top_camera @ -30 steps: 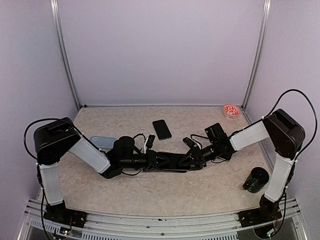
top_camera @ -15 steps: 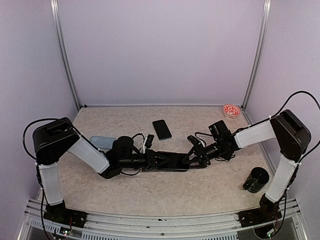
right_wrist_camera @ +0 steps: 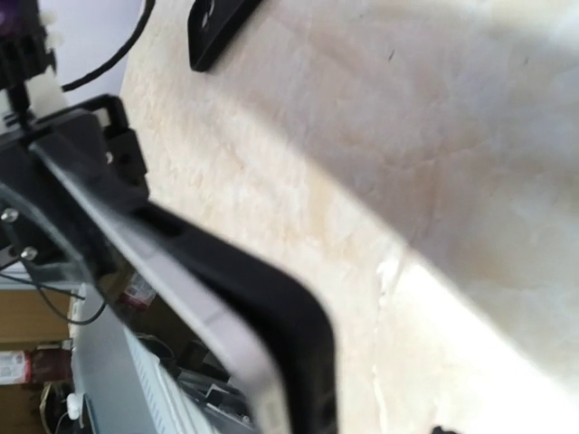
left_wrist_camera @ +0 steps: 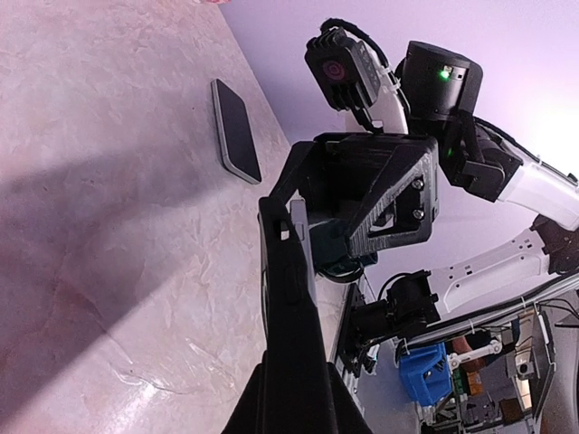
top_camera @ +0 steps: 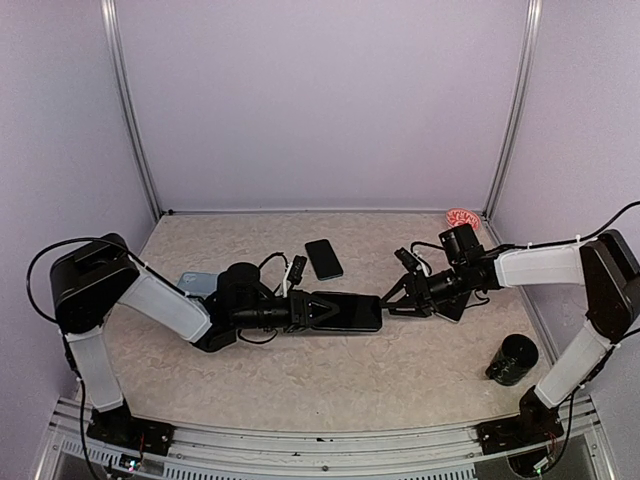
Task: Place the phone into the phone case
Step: Press the bottom corners of the phone case.
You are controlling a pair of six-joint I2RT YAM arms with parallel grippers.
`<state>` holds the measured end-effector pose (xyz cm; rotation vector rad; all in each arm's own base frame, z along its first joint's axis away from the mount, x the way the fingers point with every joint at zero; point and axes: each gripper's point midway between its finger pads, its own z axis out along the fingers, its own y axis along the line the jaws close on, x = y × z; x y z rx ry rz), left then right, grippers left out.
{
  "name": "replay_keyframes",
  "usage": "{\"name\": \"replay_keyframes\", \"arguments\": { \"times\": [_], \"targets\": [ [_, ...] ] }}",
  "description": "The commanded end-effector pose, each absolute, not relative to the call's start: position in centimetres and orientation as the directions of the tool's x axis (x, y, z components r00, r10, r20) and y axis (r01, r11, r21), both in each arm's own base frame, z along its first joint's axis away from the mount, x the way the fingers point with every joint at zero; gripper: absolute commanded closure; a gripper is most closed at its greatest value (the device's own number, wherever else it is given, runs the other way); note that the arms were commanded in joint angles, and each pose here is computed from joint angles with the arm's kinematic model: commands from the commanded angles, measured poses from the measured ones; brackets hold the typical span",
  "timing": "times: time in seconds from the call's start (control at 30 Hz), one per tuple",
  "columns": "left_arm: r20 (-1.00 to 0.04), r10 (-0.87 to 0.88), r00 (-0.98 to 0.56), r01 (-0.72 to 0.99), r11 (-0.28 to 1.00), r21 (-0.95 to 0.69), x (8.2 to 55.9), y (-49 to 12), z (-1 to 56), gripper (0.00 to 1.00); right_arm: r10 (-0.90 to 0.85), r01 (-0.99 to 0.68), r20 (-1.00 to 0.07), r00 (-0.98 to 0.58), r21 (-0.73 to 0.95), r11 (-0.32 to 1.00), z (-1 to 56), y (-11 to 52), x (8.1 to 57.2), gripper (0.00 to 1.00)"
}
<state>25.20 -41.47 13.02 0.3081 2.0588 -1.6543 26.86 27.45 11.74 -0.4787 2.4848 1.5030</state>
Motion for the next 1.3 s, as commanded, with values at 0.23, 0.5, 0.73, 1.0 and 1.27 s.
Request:
{"name": "replay_keyframes", "arguments": {
  "times": [0.23, 0.5, 0.73, 1.0, 1.27],
  "targets": [
    [-0.605, -0.129, -0.786, 0.592, 0.131, -0.796, 24.4, -41.3, 18.0, 0.9, -0.118, -0.401, -0.391, -0.913, 0.8, 0.447, 12.1, 26.4, 27.8, 0.35],
    [-0.642, -0.102, -0.76, 0.64, 0.055, -0.766, 23.2, -41.6, 19.8, 0.9, -0.112, -0.448, -0.436, -0.893, 0.842, 0.3, 13.9, 27.1, 27.0, 0.35],
    [-0.664, -0.067, -0.745, 0.664, 0.011, -0.747, 22.3, -42.0, 20.5, 0.9, -0.113, -0.5, -0.487, -0.866, 0.852, 0.158, 16.6, 27.5, 25.6, 0.35],
    [-0.685, -0.029, -0.728, 0.686, -0.045, -0.727, 20.9, -42.9, 21.1, 0.9, -0.117, -0.535, -0.527, -0.842, 0.843, 0.057, 18.6, 27.4, 24.1, 0.36],
    [-0.703, -0.02, -0.711, 0.701, -0.094, -0.707, 20.1, -42.8, 22.1, 0.9, -0.153, -0.586, -0.581, -0.799, 0.81, -0.015, 20.2, 28.2, 22.0, 0.39]
  ]
}}
